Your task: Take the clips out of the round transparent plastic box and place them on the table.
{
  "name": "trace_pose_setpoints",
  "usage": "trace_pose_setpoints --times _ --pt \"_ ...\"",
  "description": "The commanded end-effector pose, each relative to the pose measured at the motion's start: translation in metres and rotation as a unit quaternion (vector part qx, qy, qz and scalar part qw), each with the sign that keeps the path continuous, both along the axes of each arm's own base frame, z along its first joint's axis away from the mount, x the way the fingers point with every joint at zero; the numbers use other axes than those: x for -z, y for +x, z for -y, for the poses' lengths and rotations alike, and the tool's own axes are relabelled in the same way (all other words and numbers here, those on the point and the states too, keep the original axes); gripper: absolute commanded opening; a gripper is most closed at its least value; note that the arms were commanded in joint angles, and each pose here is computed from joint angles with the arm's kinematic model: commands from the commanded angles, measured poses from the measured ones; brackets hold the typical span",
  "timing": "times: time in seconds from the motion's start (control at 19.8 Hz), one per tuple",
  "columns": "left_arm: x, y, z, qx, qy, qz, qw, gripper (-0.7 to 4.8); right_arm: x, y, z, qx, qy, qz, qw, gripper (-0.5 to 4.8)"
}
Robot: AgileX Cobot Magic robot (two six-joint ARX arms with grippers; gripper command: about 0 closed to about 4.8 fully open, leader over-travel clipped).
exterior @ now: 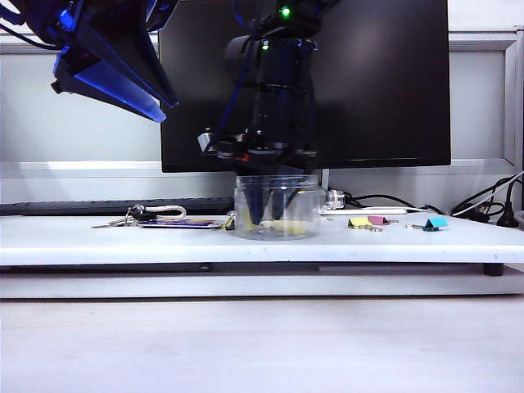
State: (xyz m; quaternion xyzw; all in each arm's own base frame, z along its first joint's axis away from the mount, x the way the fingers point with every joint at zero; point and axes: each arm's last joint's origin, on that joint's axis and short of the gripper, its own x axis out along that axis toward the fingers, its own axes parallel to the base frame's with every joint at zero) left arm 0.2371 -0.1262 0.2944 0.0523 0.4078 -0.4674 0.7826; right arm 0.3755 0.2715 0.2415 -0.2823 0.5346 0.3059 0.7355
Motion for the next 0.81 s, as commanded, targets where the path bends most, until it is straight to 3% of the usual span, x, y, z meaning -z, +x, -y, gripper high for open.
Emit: trace_pose_setpoints --times 0.05,0.81 --pt "-0.002 0.0 0.0 0.004 -0.005 0.007 1.0 1.42 -0.002 -0.004 -0.005 -0.009 0.028 -0.016 0.999 2.17" --pt "-0.001 -0.001 0.0 0.003 -0.002 0.0 1.0 1.42 -0.001 0.009 -0.018 0.063 0.116 0.022 0.991 2.22"
